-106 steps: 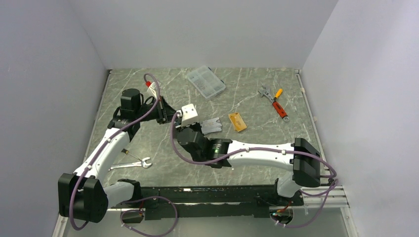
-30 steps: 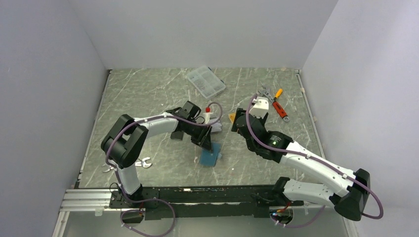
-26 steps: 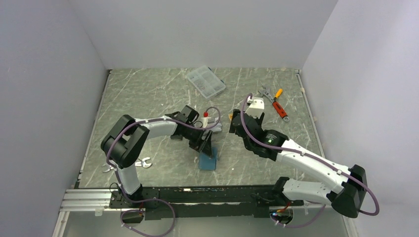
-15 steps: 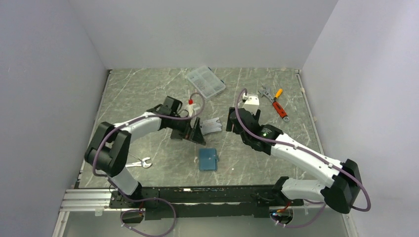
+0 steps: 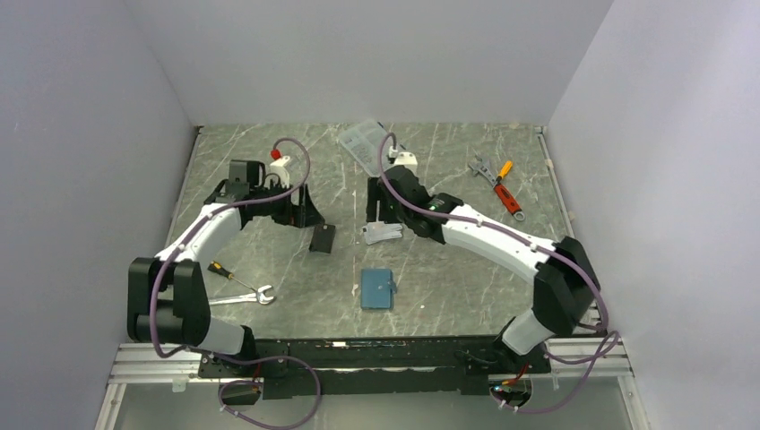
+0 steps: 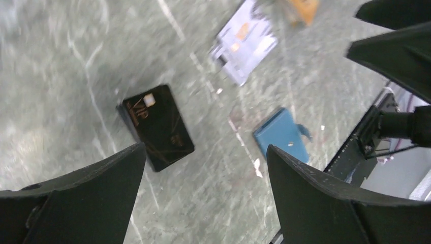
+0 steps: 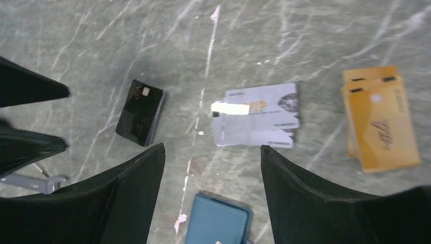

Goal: Put the credit cards into the card holder
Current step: Pick up the credit card from the center of the board.

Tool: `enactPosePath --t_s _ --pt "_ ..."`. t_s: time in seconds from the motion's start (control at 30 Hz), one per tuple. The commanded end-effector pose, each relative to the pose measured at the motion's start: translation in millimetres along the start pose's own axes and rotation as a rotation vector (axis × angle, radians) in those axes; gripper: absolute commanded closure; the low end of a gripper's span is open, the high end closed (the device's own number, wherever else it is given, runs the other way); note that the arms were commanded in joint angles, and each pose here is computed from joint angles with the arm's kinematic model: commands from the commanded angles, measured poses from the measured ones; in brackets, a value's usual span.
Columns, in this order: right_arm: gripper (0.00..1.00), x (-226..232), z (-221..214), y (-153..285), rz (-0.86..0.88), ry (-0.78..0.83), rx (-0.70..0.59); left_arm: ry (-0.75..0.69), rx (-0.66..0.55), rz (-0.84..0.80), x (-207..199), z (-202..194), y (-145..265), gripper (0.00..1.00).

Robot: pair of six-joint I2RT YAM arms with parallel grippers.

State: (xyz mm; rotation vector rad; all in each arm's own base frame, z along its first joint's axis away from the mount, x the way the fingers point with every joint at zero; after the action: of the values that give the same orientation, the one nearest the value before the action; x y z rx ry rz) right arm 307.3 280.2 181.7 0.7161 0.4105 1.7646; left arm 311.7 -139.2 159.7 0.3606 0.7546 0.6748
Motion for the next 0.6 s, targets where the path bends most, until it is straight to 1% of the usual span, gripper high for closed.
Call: enactPosePath --t_s 0.0,0.07,0.13,0.23,0.33,0.57 --pt "0.30 42.7 6.8 -13.6 0.191 -0.031 0.028 0.113 0.045 0.088 27.3 -26.2 -16.3 0.07" --pt "0.30 53.1 -1.4 -22.9 0.244 -0.030 0.063 0.151 0.077 0.107 36.4 -36.2 -23.4 0.09" --pt "0.30 59.0 -8.8 -32.0 0.273 -0.042 0.101 0.161 0.098 0.135 46.5 -43.0 -28.8 0.11" --pt "0.31 65.3 -19.1 -42.9 0.328 -0.080 0.150 0.158 0.122 0.157 55.8 -48.5 -33.5 0.16" --pt "0.32 69.8 -22.5 -51.9 0.375 -0.116 0.172 0.150 0.140 0.175 63.0 -52.1 -37.1 0.19" --pt "0.35 81.3 -37.6 -75.9 0.434 -0.169 0.232 0.138 0.201 0.197 68.7 -61.9 -48.1 0.23"
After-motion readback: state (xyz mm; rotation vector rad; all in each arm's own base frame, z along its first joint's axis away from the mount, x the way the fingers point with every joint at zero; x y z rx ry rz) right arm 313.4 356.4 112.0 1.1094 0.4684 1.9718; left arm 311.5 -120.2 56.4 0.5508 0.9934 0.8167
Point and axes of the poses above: each gripper's point midway between its finger pads, its own y axis back along the fingers, its own x axis along the line the jaws close on, z = x × y, the point moved 2 cm from there along y, back along the fingers
